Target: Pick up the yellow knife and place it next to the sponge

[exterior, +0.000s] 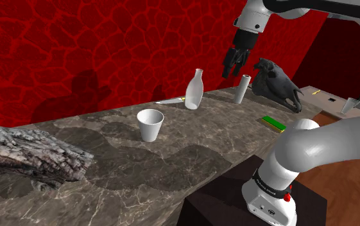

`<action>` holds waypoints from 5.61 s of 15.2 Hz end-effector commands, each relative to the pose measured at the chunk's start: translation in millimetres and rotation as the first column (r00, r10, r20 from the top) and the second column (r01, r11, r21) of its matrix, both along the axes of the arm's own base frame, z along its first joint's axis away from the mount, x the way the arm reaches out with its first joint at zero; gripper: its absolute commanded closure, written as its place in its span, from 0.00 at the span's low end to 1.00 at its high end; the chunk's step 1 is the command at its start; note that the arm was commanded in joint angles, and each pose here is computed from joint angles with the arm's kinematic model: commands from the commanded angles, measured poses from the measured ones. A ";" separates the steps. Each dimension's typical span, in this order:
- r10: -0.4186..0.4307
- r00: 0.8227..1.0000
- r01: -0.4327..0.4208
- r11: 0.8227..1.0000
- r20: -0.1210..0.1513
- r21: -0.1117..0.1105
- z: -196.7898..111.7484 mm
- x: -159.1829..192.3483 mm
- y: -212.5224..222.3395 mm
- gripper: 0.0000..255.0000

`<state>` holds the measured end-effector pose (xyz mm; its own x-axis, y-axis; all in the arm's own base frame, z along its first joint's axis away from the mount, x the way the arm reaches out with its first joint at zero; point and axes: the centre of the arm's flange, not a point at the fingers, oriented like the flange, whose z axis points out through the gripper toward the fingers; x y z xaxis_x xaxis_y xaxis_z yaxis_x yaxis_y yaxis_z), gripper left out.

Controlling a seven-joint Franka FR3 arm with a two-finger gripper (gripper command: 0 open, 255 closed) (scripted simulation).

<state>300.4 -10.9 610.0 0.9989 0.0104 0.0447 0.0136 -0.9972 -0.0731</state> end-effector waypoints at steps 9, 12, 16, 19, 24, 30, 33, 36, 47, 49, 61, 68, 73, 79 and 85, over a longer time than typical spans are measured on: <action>0.244 0.966 -0.253 0.962 -0.088 -0.100 -59.7 77.6 -40.1 0.00; 0.330 0.936 -0.345 0.929 -0.127 -0.131 -82.6 107.9 -51.7 0.00; 0.435 0.881 -0.464 0.870 -0.183 -0.166 -113.8 148.8 -64.3 0.00; 0.508 0.831 -0.549 0.815 -0.227 -0.187 -137.8 179.6 -71.4 0.00; 0.613 0.730 -0.678 0.704 -0.303 -0.211 -179.2 230.6 -79.2 0.00; 0.708 0.585 -0.809 0.545 -0.395 -0.221 -231.6 290.2 -81.9 0.00; 0.742 0.505 -0.862 0.457 -0.441 -0.218 -259.0 318.9 -80.8 0.00; 0.766 0.421 -0.907 0.364 -0.486 -0.211 -287.3 346.7 -78.2 0.00; 0.781 0.327 -0.945 0.261 -0.532 -0.196 -353.0 373.6 -94.3 0.00; 0.781 0.327 -0.945 0.261 -0.532 -0.196 -353.0 373.5 -94.3 0.00; 0.782 0.326 -0.945 0.261 -0.532 -0.196 -351.9 373.0 -92.7 1.00; 0.781 0.327 -0.945 0.261 -0.532 -0.196 -337.1 373.6 -94.3 1.00; 0.781 0.327 -0.945 0.261 -0.532 -0.196 -310.7 373.6 -94.3 1.00; 0.781 0.327 -0.945 0.261 -0.532 -0.196 -279.0 373.6 -94.3 1.00; 0.781 0.327 -0.945 0.261 -0.532 -0.196 -258.5 355.5 -113.6 1.00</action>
<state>661.7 -117.7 351.0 0.3160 0.8086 -0.4962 0.9479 -0.2914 0.1288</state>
